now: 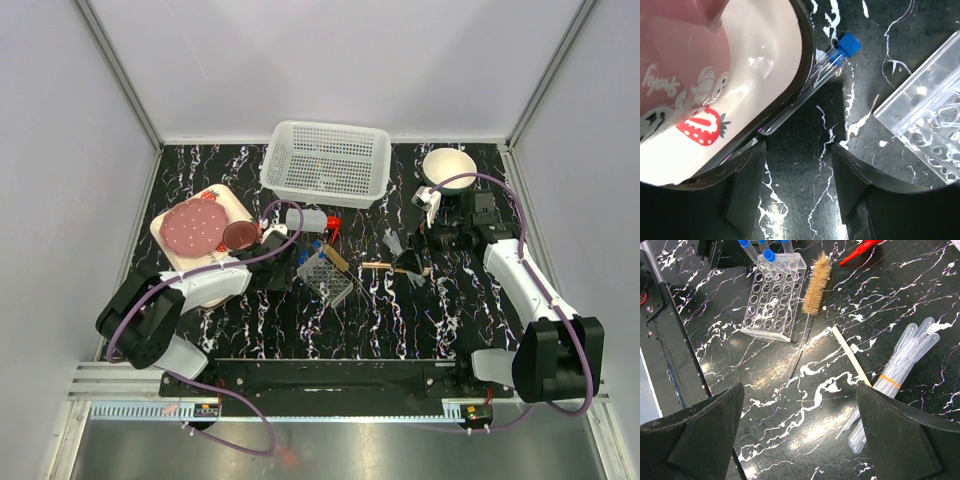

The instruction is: Organize the chemistry lab equipment

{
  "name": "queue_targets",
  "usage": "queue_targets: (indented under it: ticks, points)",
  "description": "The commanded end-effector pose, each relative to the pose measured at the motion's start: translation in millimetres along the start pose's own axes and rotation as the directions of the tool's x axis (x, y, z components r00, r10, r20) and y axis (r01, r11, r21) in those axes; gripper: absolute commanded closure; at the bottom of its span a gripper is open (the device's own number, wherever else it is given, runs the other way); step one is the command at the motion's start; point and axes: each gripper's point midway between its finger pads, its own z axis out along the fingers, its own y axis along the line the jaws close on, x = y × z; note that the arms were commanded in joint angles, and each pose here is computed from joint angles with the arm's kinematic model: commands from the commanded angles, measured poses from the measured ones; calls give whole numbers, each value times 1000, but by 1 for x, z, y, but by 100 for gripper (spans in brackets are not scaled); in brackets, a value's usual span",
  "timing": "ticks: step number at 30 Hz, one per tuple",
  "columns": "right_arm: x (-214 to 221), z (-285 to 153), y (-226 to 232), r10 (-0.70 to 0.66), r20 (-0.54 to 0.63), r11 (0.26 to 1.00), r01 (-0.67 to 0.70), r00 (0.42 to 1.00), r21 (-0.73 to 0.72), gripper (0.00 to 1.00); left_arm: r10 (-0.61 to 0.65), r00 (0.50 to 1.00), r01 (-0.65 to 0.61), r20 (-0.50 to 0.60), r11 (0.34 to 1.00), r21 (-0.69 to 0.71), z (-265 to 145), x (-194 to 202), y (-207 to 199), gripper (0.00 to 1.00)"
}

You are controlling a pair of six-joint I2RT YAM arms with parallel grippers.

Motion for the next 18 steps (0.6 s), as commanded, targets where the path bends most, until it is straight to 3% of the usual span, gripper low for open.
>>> queue_targets:
  ticks: [1, 8, 18]
  points:
    - [-4, -2, -3, -19, 3, 1000, 19, 1000, 9, 2, -23, 1000, 23, -8, 999, -49, -8, 4, 14, 40]
    - [-3, -2, -3, -16, 1, 1000, 16, 1000, 8, 2, -45, 999, 42, -25, 994, -99, -6, 12, 27, 32]
    - [-3, -2, -3, -21, 1, 1000, 21, 1000, 10, 1, -38, 999, 35, -25, 993, -112, 4, -9, 31, 32]
